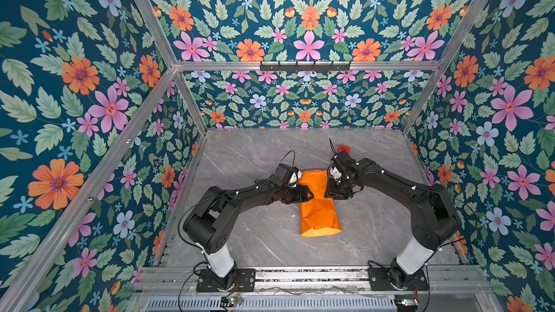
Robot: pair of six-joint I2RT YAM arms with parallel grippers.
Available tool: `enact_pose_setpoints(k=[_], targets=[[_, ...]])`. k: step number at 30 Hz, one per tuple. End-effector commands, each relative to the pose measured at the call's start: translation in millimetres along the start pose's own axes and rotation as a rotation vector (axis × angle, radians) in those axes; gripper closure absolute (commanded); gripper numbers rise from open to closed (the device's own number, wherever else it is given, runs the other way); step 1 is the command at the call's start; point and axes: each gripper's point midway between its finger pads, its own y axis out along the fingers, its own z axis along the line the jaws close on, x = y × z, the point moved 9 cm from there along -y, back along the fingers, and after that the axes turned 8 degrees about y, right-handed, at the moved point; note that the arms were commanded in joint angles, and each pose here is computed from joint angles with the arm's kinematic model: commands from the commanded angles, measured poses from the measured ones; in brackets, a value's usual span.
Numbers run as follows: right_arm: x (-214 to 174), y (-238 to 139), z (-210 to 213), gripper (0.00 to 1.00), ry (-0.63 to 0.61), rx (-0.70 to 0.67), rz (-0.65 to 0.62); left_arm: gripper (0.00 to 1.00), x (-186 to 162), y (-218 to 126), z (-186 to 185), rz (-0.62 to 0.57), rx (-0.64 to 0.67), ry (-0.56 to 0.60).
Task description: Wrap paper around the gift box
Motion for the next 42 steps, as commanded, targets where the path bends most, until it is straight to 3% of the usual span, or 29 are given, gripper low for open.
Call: enact_pose_setpoints(k=[1,10,14,22,42], targets=[[0,3,3,0.59,0.014,0.040,-0.003,0.24,-19,4,27,0.065,0.227,-0.037],[-4,13,0,0.52,0.037,0.123,0.020,0.24,-19,3,28,0.066,0.229,-0.038],[-7,8,-6,0.48,0.042,0.099,0.010,0.24,-19,3,28,0.064,0.229,-0.038],[-3,-30,-5,0.42,0.007,0.076,-0.112,0.24,-19,3,28,0.063,0.230,-0.037],[-9,-6,7,0.47,0.008,0.171,-0.027,0.24,-17,5,27,0.065,0.227,-0.036]])
